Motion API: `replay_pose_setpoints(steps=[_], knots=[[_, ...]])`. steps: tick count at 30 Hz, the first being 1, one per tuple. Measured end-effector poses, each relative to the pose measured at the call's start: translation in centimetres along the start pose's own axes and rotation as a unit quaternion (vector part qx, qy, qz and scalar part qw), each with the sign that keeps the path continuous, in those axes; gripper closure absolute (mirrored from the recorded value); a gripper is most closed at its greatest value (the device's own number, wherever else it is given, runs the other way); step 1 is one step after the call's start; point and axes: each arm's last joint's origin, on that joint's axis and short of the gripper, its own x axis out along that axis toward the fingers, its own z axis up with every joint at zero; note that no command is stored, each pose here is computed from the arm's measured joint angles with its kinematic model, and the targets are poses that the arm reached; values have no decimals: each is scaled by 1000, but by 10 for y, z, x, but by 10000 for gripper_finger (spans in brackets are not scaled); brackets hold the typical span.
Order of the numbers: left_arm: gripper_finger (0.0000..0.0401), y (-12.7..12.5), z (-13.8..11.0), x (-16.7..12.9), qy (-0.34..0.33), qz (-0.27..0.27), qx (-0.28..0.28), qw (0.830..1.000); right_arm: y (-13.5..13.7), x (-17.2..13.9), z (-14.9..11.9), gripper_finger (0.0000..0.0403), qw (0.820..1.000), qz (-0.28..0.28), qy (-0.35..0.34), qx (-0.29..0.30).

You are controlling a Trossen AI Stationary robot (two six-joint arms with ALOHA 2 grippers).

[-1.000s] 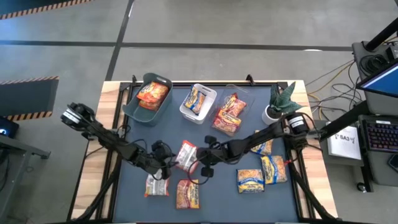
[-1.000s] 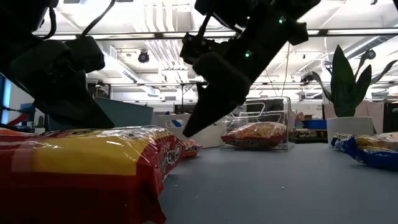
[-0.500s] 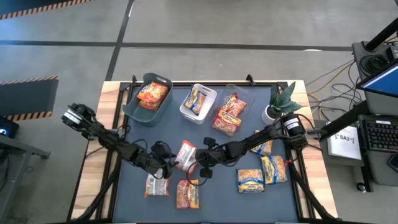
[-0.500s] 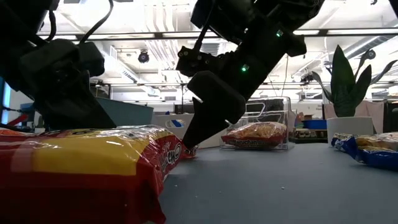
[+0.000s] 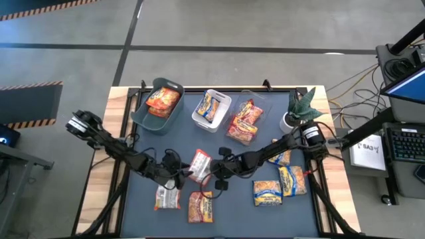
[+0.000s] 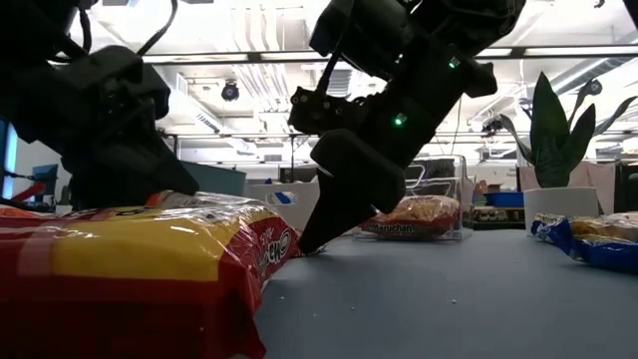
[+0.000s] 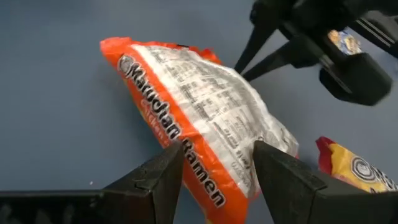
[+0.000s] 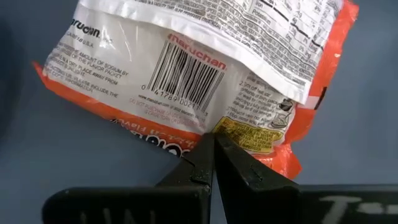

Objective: Sort Maruchan noodles
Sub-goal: Put the orange noodle pack into the blue bin

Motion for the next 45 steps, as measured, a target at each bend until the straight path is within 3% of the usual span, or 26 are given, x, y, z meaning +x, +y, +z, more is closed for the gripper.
replay_pose_setpoints(steps=[5, 17, 21, 28, 34, 45], knots=[[223, 1, -4, 5, -6, 5, -24, 1000, 0, 0, -1, 394, 1000, 1, 0, 4], [226, -2, -9, 16, -25, -22, -19, 999, 0, 0, 0, 394, 1000, 2, -6, 7], [262, -2, -9, 15, -24, -21, -15, 999, 0, 0, 0, 394, 1000, 2, -7, 12], [389, -4, -5, 12, -25, -30, -8, 999, -1, -9, 8, 394, 999, 5, -22, 23], [399, -4, -4, 12, -27, -29, 7, 999, -4, -26, 16, 394, 998, 12, -35, 45], [401, -18, 14, 11, -76, -22, 102, 992, -6, -40, 27, 390, 996, 17, -63, 67]])
